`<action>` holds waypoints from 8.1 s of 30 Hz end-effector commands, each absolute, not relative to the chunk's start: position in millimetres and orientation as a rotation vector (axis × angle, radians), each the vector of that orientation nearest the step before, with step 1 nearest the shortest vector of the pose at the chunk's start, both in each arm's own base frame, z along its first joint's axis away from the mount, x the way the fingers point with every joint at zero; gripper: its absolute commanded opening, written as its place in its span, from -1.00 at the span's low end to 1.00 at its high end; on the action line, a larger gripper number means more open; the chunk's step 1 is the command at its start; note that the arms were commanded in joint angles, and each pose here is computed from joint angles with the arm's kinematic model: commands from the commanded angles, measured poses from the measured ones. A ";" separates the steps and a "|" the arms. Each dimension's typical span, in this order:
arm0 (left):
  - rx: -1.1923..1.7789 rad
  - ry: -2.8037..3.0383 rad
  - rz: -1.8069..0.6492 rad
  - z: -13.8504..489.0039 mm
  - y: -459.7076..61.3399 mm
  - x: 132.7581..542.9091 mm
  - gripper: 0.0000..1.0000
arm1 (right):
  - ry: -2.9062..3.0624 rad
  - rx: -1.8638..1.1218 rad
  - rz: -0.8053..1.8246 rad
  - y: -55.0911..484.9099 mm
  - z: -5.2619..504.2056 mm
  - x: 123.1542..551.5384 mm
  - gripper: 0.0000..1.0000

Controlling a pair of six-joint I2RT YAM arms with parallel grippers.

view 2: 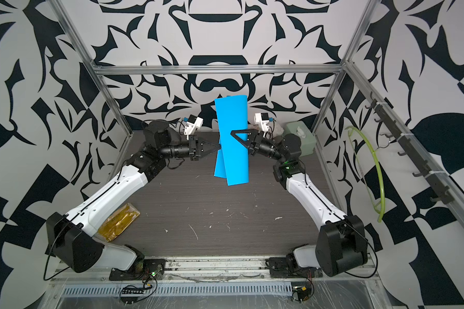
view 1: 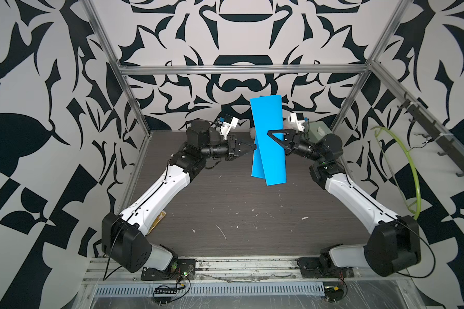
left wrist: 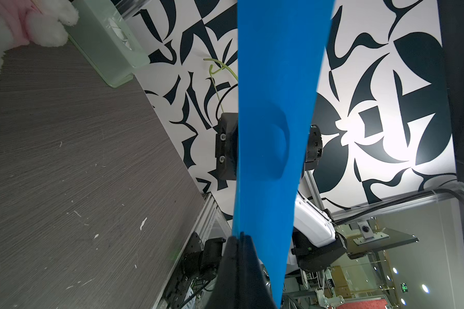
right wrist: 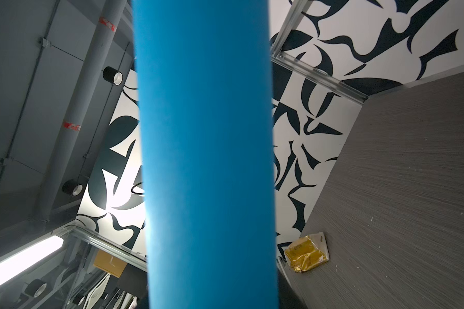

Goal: Fold the rectangular paper in half along the long edge
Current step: Fold the paper.

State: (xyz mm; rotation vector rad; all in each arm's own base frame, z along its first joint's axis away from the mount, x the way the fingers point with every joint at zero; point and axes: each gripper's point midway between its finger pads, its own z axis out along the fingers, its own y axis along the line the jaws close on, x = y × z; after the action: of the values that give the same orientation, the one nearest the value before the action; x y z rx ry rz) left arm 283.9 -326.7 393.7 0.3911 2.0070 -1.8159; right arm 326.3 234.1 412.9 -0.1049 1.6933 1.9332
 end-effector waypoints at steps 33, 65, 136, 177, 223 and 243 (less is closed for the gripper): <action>0.432 1.958 -1.869 385.6 -343.7 282.1 -1.00 | 1.541 -0.032 1.791 219.2 436.0 324.8 -0.13; 0.474 1.949 -1.824 388.7 -342.4 273.4 -1.00 | 1.512 -0.074 1.839 221.9 445.4 316.7 0.07; 0.495 1.844 -1.773 423.8 -333.7 288.4 -1.00 | 1.468 -0.305 2.151 247.2 461.2 289.1 -0.01; 0.481 1.906 -1.673 418.8 -326.6 279.8 -0.53 | 1.519 -0.380 2.104 252.4 454.8 288.0 -0.16; 0.476 1.788 -1.656 469.2 -302.0 281.7 -0.33 | 1.565 -0.477 2.092 253.4 450.0 271.1 -0.14; 0.468 1.806 -1.702 460.3 -310.2 288.9 -0.54 | 1.572 -0.466 2.095 254.8 446.2 275.8 -0.14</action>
State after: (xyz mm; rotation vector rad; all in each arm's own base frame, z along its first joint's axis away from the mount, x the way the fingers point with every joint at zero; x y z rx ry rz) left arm 289.8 -307.1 458.7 0.4397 1.8262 -1.6894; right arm 283.7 256.8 427.0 -0.3828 1.6603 2.1238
